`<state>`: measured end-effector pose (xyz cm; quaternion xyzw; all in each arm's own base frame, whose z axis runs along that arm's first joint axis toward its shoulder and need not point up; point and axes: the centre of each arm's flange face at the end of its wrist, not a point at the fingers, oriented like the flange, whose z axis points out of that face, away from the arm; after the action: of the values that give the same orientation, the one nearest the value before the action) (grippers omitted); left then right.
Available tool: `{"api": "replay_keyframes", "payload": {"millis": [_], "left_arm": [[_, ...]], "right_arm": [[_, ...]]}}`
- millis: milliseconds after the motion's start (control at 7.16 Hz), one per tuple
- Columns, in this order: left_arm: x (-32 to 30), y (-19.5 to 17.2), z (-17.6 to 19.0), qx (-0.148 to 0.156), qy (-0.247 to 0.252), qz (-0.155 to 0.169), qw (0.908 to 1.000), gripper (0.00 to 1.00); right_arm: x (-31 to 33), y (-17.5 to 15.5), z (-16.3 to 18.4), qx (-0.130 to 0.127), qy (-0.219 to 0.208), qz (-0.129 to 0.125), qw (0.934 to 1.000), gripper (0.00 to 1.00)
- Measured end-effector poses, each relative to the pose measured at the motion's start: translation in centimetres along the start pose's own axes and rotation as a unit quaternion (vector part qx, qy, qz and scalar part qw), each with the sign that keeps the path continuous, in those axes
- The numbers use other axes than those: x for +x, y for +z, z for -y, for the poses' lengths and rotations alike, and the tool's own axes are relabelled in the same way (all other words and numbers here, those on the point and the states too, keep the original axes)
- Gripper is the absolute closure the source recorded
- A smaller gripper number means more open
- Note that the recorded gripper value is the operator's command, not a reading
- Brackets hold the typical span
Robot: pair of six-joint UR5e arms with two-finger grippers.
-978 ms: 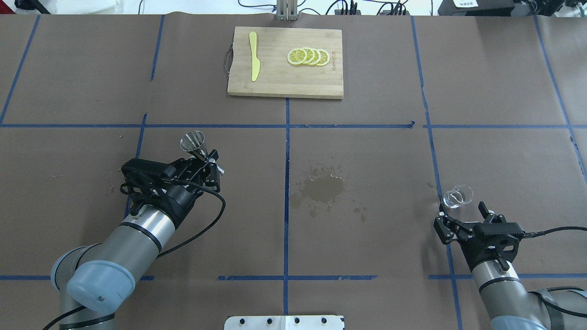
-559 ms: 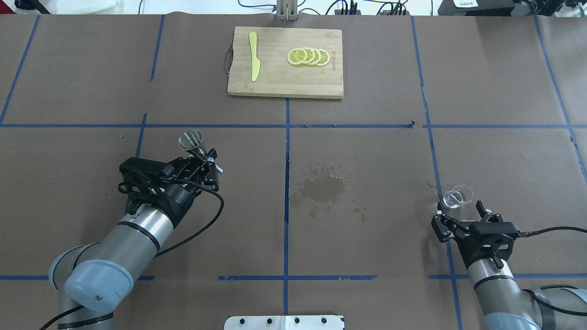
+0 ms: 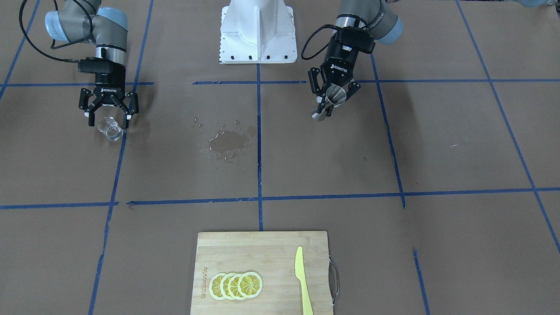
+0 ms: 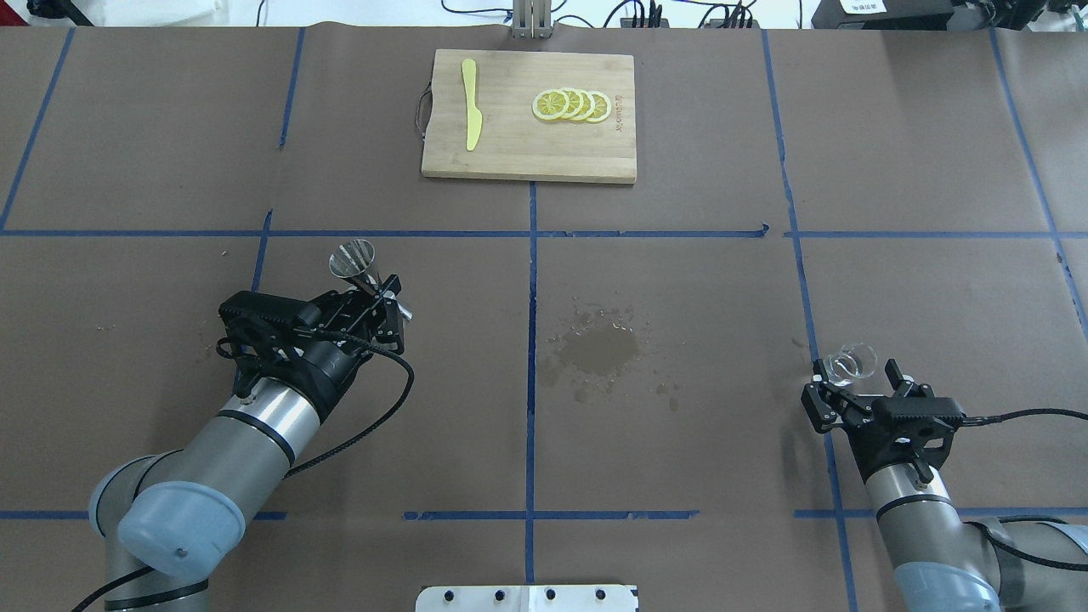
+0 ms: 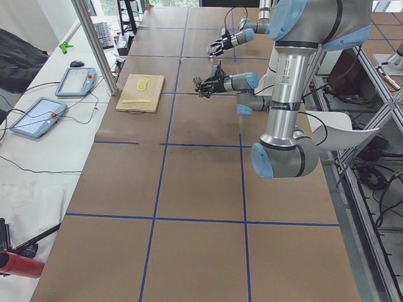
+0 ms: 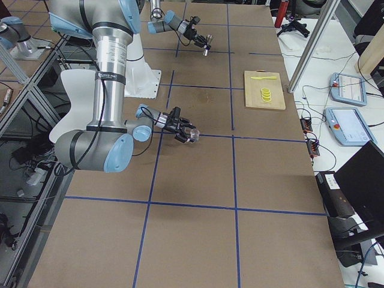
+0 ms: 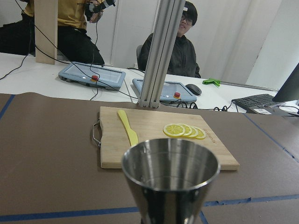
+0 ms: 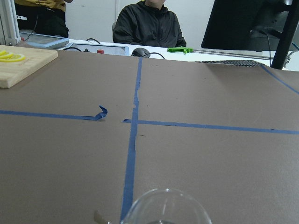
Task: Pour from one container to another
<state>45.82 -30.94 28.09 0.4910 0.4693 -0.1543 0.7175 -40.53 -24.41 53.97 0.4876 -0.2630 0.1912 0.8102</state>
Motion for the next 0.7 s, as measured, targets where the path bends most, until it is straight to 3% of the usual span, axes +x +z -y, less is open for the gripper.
{"api": "replay_keyframes", "payload": {"millis": [698], "left_arm": [[0.0, 0.0, 0.0, 0.0, 0.0, 0.0, 1.0, 1.0]], "right_arm": [[-1.0, 0.8, -0.6, -0.004, 0.004, -0.002, 1.0, 0.04]]}}
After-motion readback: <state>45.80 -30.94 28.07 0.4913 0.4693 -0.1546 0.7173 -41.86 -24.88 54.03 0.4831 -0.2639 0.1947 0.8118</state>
